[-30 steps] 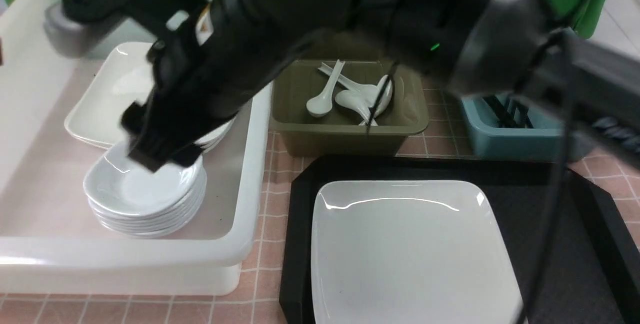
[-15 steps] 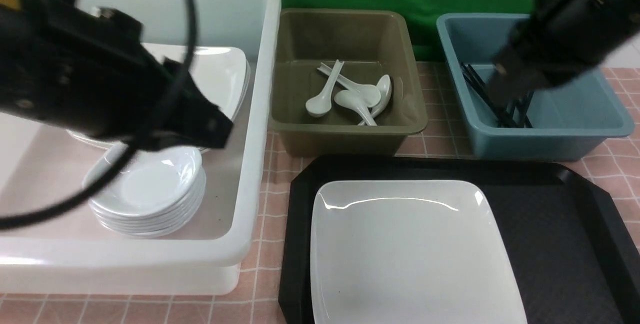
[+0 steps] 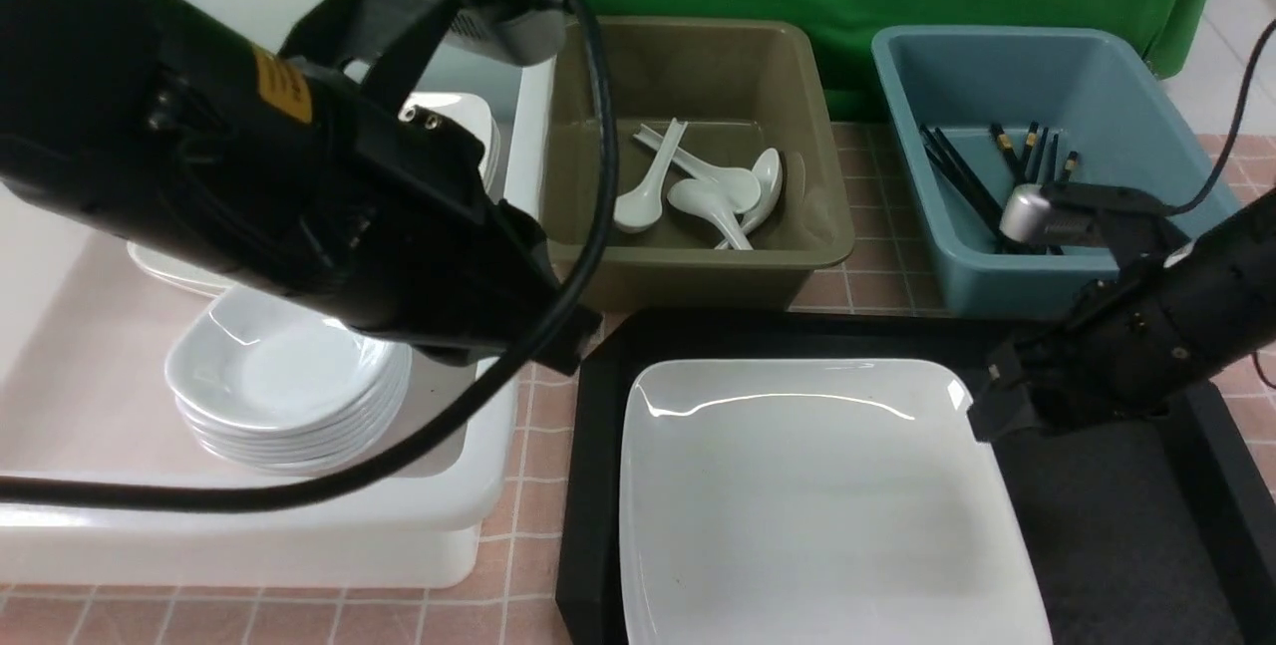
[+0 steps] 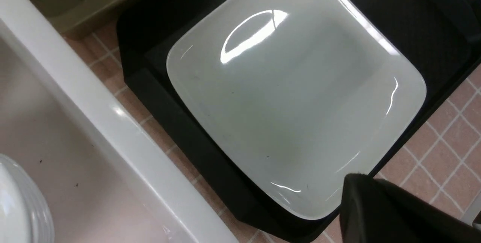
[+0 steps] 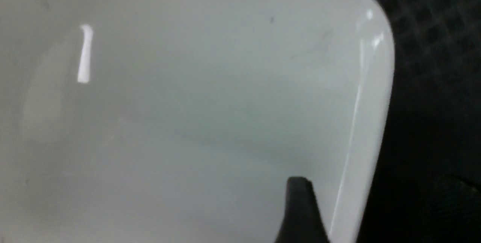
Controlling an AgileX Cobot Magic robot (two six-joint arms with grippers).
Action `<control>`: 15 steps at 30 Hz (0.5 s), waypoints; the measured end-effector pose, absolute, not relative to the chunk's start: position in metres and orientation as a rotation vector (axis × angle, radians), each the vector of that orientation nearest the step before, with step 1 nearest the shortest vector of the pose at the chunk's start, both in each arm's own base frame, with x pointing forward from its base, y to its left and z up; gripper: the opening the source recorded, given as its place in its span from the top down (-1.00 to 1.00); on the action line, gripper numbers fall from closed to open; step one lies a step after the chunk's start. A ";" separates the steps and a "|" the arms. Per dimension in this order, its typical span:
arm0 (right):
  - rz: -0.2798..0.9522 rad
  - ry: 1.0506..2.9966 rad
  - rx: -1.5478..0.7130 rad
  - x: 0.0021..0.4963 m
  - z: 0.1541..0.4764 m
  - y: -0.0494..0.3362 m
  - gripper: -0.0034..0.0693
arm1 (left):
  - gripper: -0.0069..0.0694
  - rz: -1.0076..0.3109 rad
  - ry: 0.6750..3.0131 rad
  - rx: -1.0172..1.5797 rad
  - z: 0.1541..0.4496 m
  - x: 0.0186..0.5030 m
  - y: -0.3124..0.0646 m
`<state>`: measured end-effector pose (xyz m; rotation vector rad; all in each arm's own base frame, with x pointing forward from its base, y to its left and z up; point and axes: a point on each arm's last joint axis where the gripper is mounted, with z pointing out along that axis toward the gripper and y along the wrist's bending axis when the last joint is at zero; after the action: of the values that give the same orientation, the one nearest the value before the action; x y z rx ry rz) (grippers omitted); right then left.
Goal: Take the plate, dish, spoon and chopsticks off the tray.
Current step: Use the right arm to grab a plate from the dinner plate
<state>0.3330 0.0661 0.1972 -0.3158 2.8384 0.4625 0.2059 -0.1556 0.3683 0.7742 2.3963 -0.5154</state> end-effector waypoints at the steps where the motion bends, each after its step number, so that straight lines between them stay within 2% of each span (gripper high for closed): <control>1: 0.463 2.839 -0.308 0.341 0.192 0.067 -0.47 | 0.83 -0.514 2.397 0.775 0.368 0.206 -0.156; 6: 0.484 2.830 -0.284 0.375 0.176 0.072 -0.49 | 0.83 -0.513 2.395 0.773 0.367 0.208 -0.157; 15: 0.496 2.870 -0.333 0.388 0.151 0.088 -0.49 | 0.83 -0.508 2.412 0.778 0.362 0.212 -0.159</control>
<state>0.3884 0.0882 0.1508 -0.3326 2.8702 0.4960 0.2116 -0.1590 0.3622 0.7783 2.4125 -0.5077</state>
